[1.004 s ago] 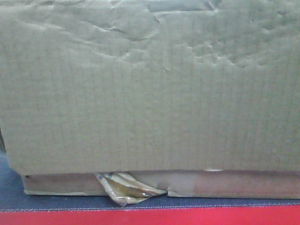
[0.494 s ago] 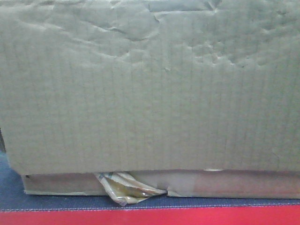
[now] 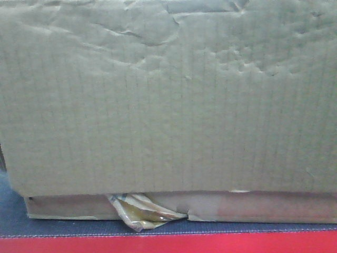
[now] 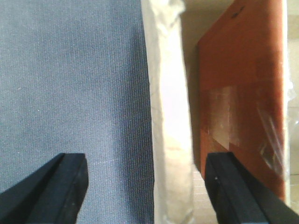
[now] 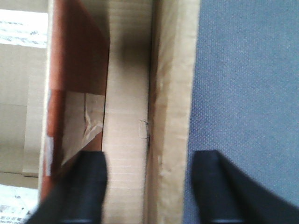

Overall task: Stack two boxes on right shelf middle
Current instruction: 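Lift the stacked boxes off the table with both grippers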

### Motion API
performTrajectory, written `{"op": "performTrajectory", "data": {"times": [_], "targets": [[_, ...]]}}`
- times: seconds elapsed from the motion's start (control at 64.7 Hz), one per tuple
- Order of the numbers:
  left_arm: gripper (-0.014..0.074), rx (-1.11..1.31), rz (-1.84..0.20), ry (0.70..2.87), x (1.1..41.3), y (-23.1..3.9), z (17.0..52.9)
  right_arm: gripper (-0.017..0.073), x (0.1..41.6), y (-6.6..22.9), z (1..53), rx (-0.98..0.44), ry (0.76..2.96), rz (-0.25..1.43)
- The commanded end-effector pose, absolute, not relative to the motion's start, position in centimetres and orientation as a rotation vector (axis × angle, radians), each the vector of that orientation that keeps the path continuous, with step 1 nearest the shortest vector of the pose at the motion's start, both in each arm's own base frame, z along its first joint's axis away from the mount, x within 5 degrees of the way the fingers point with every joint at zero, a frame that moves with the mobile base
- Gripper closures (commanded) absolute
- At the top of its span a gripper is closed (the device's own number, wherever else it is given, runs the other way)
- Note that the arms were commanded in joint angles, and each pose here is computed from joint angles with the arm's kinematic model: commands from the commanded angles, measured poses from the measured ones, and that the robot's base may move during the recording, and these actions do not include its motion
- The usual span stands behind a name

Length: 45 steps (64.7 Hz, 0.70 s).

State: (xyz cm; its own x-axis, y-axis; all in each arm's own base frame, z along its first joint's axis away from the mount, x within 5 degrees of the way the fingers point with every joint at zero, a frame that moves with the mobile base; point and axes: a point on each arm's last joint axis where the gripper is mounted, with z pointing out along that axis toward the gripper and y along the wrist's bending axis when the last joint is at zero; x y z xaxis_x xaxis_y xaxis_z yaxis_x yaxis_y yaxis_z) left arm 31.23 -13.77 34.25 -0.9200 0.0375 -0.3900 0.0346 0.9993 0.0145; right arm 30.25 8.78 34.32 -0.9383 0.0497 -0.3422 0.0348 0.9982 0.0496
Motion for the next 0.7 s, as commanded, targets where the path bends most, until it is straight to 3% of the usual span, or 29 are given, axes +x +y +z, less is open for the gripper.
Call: {"op": "performTrajectory", "data": {"times": [0.0,0.139,0.201,0.417,0.68], "targets": [[0.0293,0.046,-0.006,2.721,31.0,-13.6,34.9,0.0413,30.2,8.6,34.3,0.046,2.78,0.037],[0.058,0.027,-0.02,2.726,31.0,-13.7,34.9,0.0712,30.3,8.4,34.3,0.042,2.776,0.017],[0.0694,0.027,-0.02,2.726,31.0,-13.7,34.9,0.0713,30.3,8.4,34.3,0.042,2.775,0.014],[0.0705,-0.022,-0.004,2.708,30.9,-13.5,35.2,0.0711,30.2,8.8,34.8,0.072,2.731,-0.068],[0.0705,-0.113,0.052,2.529,28.7,-11.6,39.4,0.0711,29.4,9.5,38.4,0.1,2.596,-0.04]]}}
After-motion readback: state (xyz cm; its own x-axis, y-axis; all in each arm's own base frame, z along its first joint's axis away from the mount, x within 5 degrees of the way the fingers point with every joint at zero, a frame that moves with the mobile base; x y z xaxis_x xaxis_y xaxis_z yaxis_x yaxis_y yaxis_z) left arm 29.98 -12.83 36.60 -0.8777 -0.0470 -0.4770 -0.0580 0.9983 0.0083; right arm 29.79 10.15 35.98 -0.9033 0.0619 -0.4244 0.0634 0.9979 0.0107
